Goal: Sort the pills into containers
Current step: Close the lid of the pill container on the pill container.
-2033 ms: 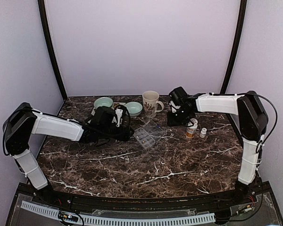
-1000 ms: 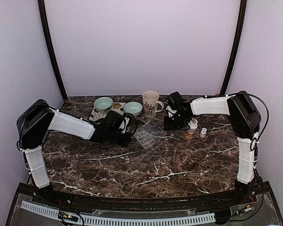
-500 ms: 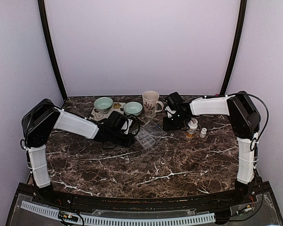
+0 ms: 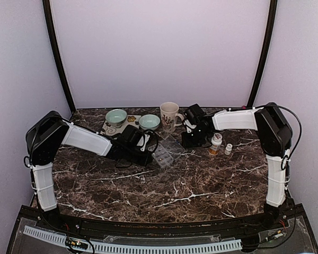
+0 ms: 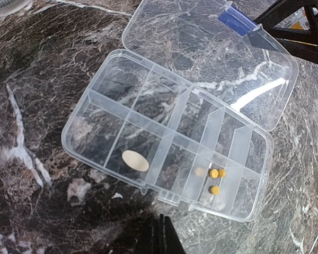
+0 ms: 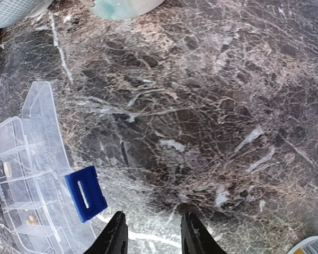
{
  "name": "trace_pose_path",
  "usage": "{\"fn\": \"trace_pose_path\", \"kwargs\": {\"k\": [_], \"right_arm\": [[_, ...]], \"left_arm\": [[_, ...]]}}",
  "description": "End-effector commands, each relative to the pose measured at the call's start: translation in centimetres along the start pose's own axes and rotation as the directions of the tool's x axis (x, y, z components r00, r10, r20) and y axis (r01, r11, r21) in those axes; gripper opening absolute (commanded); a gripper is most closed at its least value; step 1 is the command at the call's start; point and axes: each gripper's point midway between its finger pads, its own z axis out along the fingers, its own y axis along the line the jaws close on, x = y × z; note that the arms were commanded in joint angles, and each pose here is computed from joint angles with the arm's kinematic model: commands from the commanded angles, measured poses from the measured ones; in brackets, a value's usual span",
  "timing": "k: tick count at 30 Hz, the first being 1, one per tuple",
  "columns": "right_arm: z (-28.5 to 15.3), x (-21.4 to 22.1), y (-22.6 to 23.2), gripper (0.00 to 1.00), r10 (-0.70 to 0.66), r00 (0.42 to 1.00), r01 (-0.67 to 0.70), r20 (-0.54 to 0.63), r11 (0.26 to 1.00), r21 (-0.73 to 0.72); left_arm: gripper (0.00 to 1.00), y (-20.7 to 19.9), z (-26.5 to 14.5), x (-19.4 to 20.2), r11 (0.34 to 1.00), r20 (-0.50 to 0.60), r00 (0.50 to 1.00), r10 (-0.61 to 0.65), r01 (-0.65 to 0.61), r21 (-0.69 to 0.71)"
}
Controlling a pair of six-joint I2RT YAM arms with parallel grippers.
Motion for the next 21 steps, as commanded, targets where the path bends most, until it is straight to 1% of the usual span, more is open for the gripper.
{"fn": "trace_pose_path", "kwargs": {"k": [1,10,21], "right_arm": [[-2.2,-2.2,2.1,0.36,0.002,0.997,0.003,0.075,0.998,-0.06],[-3.4,-2.7,3.5,0.36,-0.001,0.995,0.01,0.098,0.996,-0.092],[-3.9,-2.5,5.8,0.34,-0.02,0.995,0.033,0.096,0.989,-0.145]], "left_arm": [[0.0,-0.3,0.1,-0.6,1.0,-0.007,1.0,-0.012,0.012,0.016],[0.0,-0.4,0.1,-0.6,1.0,-0.009,1.0,-0.012,0.012,0.022],[0.0,-0.5,0.1,-0.7,1.0,-0.008,1.0,-0.015,0.015,0.027]]}}
